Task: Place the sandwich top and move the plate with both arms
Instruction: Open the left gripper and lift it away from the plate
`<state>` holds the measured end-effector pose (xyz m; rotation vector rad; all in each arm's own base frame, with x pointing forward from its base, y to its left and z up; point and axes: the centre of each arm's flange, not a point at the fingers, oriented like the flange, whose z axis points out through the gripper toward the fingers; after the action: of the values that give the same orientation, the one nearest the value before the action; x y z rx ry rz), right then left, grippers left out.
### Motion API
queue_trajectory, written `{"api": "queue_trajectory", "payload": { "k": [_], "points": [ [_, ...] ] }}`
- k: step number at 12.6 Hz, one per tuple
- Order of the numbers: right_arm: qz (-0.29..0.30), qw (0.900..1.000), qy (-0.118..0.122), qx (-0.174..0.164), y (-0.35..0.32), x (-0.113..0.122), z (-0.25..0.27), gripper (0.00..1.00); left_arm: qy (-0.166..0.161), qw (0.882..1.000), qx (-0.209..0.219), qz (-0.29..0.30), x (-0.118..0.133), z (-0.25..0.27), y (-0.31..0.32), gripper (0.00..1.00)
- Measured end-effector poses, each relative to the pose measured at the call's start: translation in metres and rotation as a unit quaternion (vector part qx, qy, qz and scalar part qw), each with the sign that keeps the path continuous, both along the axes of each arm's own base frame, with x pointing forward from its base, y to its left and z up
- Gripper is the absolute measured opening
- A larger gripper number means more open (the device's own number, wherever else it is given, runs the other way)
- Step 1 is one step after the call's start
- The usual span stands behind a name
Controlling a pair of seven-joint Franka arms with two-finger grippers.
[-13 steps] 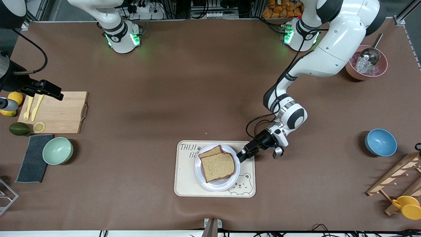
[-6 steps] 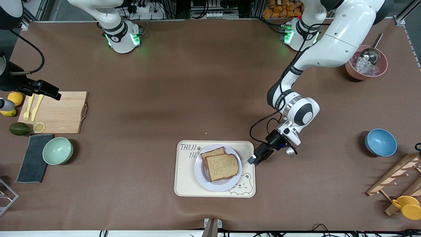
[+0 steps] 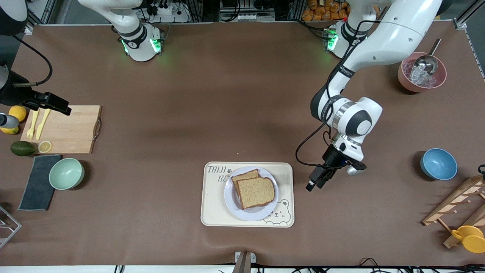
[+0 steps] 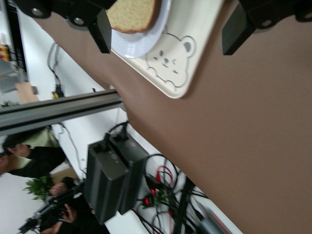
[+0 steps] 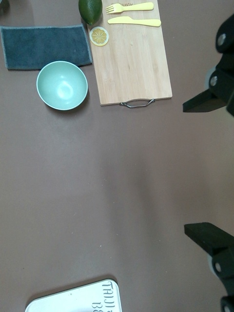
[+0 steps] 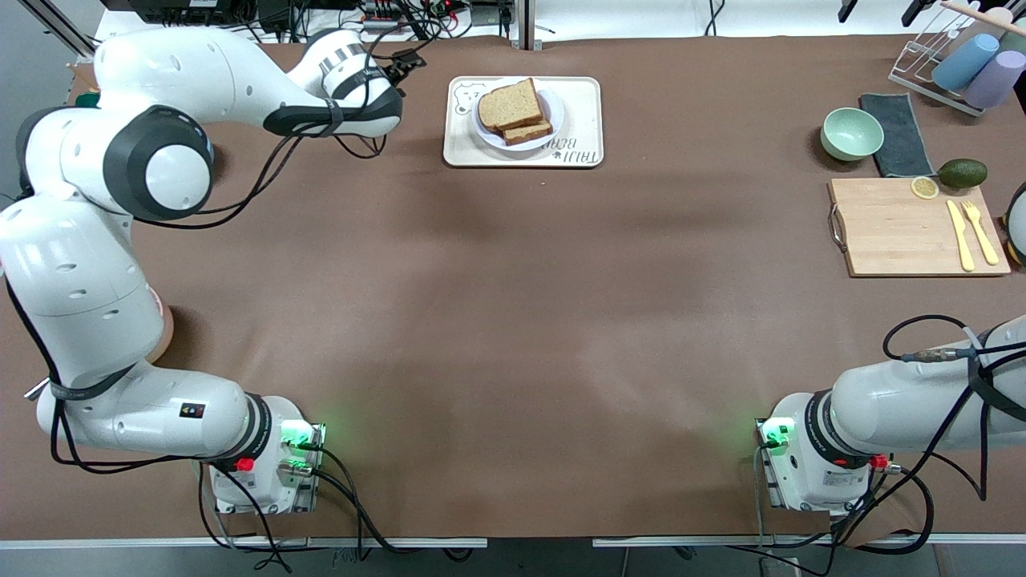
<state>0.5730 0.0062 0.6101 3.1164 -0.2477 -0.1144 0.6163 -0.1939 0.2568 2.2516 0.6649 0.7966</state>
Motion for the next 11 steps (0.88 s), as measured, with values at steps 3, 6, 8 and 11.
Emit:
{"api": "queue_trajectory", "payload": {
  "k": [3,6,8,11],
  "points": [
    [0.000,1.000,0.002,0.000,0.000,0.000,-0.001,1.00,0.005,0.997,0.076,-0.001,0.001,0.001,0.028,1.00],
    [0.000,1.000,0.003,0.000,0.000,0.000,-0.001,1.00,-0.005,0.990,0.138,-0.015,0.015,-0.010,0.075,1.00],
    [0.000,1.000,0.006,0.000,0.000,-0.001,-0.002,1.00,-0.012,0.983,0.177,-0.045,0.025,-0.027,0.101,1.00],
    [0.000,1.000,0.016,0.000,0.000,-0.003,-0.004,1.00,-0.023,0.968,0.228,-0.098,0.043,-0.060,0.115,1.00]
  ]
}}
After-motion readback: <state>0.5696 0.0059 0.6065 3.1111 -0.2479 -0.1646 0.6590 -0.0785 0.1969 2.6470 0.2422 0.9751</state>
